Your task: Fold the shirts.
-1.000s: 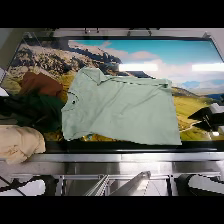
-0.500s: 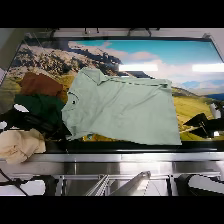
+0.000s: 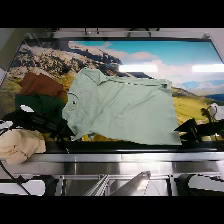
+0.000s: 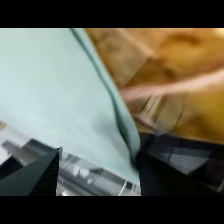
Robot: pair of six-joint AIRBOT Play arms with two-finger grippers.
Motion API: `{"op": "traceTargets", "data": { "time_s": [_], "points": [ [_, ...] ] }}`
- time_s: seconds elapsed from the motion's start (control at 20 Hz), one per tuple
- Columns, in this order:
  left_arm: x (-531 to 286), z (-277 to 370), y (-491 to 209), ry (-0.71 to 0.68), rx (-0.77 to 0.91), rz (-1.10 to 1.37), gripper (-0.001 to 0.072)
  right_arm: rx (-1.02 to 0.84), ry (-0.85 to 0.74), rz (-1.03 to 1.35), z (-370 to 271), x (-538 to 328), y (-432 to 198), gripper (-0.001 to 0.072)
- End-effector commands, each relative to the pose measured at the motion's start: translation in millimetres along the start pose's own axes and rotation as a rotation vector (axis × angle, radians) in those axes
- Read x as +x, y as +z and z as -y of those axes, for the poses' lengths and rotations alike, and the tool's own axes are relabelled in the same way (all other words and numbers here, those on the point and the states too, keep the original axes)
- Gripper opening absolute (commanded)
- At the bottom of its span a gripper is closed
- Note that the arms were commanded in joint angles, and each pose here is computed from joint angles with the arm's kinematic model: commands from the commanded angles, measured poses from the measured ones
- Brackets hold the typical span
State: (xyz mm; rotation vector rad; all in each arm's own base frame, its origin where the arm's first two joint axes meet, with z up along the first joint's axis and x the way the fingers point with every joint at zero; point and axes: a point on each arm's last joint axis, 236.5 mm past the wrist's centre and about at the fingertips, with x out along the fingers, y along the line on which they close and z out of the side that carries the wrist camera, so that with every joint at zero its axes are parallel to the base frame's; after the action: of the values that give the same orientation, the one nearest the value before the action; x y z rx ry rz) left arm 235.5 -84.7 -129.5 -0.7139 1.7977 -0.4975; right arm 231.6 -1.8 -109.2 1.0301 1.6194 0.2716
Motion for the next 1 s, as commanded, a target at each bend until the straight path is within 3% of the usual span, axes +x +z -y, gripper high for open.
{"op": "traceTargets", "data": {
  "time_s": [0.0, 0.05, 0.1, 0.15, 0.2, 0.25, 0.4, 0.55, 0.75, 0.95],
  "points": [
    [-7.2, -15.2, 15.5, 0.029, -0.019, 0.076, 0.0022, -0.029, -0.032, -0.112, 5.5, 24.8, -15.0, 0.0536],
    [-10.0, -16.0, 15.3, 0.021, -0.027, 0.081, 0.0022, -0.045, -0.025, -0.128, 3.0, 25.9, -18.0, 0.0353],
    [-15.2, -17.0, 17.0, 0.02, -0.03, 0.1, 0.0022, -0.058, -0.003, -0.132, -1.9, 24.4, -19.2, 0.029],
    [-23.6, -17.2, 20.2, 0.022, -0.029, 0.134, 0.0023, -0.059, 0.007, -0.139, -5.0, 21.5, -19.8, 0.0283],
    [-32.9, -16.8, 23.5, 0.029, -0.024, 0.172, 0.0023, -0.064, 0.021, -0.149, -8.9, 17.0, -21.0, 0.0122],
    [-42.9, -15.1, 25.3, 0.034, -0.017, 0.207, 0.0023, -0.067, 0.05, -0.148, -17.2, 11.9, -19.5, 0.0014],
    [-82.1, 8.8, 30.1, -0.03, 0.027, 0.348, 0.0025, -0.125, 0.2, -0.115, -67.3, -13.6, -8.6, 0.0014],
    [-145.9, 101.4, 26.8, -0.347, 0.231, 0.553, 0.0025, -0.312, 0.429, 0.052, -158.2, -71.1, 7.3, 0.0014],
    [-290.9, 249.8, -57.0, -0.683, 0.747, 0.865, 0.0023, -0.754, 0.749, 0.442, -312.0, -209.3, -34.5, 0.0015],
    [-409.6, 359.9, -216.7, -0.777, 1.334, 1.333, 0.0024, -1.128, 0.871, 0.957, -408.2, -333.2, -141.9, 0.0015]
  ]
}}
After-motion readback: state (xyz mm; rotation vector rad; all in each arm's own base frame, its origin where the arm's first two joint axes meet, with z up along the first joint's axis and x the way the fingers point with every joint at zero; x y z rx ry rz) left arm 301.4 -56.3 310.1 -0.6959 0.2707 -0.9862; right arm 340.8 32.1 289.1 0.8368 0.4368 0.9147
